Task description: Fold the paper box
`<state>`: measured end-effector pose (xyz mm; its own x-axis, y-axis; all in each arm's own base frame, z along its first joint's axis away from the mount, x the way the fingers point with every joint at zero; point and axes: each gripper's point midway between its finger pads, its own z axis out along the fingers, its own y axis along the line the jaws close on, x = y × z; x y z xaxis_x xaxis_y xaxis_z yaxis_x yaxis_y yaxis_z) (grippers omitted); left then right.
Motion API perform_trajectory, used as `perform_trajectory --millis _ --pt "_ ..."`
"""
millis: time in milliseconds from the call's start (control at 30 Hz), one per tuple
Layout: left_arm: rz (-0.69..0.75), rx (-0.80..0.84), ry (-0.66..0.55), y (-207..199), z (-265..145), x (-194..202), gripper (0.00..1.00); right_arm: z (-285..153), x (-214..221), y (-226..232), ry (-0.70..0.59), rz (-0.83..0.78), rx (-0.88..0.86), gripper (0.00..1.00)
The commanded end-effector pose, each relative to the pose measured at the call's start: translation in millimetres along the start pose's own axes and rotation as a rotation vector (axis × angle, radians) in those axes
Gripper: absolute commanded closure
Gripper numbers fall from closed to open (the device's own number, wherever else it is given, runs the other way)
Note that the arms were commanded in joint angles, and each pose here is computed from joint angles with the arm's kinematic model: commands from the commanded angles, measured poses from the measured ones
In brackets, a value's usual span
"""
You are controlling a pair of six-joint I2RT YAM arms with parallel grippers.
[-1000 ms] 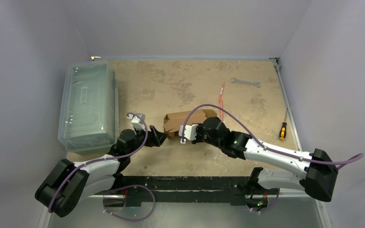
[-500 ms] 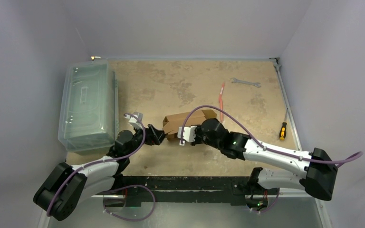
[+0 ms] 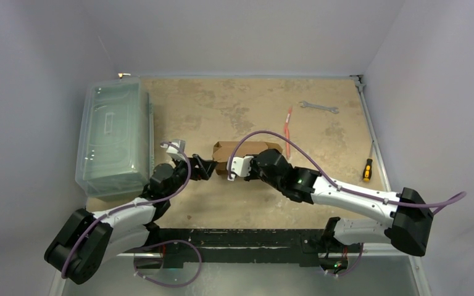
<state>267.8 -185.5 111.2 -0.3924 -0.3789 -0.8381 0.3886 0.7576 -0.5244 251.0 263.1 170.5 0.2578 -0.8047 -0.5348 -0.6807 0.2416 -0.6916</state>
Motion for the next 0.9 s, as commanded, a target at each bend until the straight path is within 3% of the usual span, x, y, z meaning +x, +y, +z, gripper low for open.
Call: perform_trajectory --millis 0,267,867 --pt "0.103 0.019 -0.069 -5.3 4.9 -20.4 0.16 -4.2 -21.8 -19.5 -0.042 0.028 0.038 1.0" --pt "0.199 0.129 -0.173 -26.0 -2.0 -41.0 0.17 -8.6 -26.3 -30.9 -0.001 0.006 0.032 1.0" --pt "0.21 0.123 -0.152 -25.8 7.5 -40.9 0.17 -7.9 -28.6 -51.9 0.038 0.021 0.119 1.0"
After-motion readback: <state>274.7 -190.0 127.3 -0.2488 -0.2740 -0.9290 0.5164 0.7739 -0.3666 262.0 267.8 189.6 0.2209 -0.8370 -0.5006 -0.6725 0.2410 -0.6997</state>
